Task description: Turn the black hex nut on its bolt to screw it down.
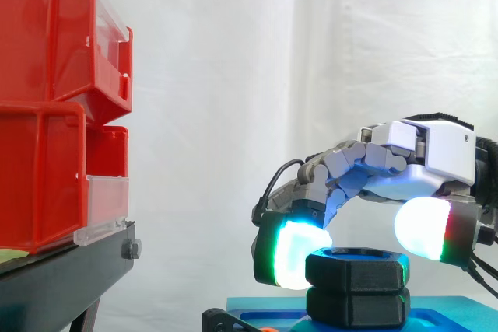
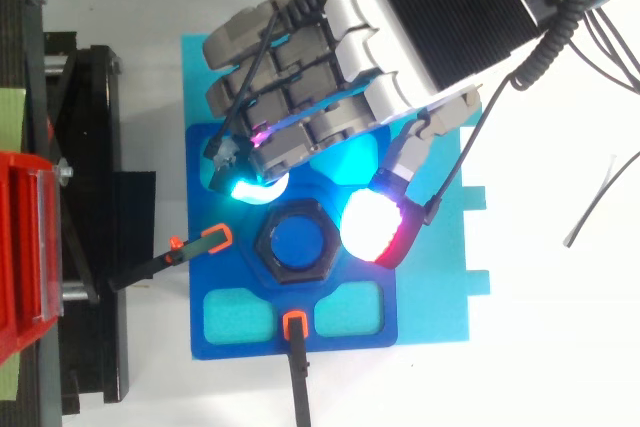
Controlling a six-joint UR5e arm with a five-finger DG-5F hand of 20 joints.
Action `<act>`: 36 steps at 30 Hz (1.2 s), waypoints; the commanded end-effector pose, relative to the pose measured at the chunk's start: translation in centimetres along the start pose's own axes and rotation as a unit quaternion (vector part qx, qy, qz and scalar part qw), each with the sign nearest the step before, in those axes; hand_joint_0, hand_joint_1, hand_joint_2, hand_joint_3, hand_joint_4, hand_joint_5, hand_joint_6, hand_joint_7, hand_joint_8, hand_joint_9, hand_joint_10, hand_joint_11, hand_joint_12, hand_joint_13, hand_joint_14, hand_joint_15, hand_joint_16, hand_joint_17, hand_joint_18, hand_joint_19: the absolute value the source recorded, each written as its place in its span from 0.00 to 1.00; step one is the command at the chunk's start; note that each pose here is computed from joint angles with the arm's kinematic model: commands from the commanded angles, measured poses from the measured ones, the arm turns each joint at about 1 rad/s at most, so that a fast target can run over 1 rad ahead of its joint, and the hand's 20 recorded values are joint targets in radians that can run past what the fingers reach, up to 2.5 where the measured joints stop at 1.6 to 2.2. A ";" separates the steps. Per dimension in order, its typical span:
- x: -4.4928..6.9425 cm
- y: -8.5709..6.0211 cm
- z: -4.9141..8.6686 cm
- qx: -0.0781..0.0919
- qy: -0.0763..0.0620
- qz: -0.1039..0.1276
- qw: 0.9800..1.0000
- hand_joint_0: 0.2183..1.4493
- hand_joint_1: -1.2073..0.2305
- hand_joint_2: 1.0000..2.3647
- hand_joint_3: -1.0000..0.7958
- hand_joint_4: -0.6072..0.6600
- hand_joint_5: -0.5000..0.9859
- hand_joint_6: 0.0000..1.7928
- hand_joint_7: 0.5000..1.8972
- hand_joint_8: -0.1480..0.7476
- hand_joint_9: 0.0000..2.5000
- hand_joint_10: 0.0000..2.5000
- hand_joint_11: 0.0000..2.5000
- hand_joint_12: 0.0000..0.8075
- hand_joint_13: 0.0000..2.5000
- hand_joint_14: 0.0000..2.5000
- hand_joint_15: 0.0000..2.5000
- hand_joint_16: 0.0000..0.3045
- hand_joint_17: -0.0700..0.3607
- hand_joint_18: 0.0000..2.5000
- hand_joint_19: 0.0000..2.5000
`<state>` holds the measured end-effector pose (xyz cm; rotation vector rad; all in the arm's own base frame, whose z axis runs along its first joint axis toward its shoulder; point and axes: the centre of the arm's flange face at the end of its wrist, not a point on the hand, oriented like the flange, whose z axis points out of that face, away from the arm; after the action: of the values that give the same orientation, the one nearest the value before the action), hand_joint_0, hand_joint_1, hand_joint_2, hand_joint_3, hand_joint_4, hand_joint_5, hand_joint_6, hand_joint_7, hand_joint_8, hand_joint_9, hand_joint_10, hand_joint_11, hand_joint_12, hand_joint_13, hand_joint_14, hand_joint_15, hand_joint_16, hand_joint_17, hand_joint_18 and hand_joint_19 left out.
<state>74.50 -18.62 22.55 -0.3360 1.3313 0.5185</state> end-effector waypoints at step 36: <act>-0.3 4.5 6.7 -0.016 -0.048 0.025 0.998 0.19 0.65 0.00 0.28 0.57 0.25 0.32 0.44 0.39 0.30 0.01 0.15 0.32 0.27 0.01 0.14 0.11 0.33 0.17 0.13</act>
<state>77.41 -12.28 24.65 -0.3012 1.2430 0.5972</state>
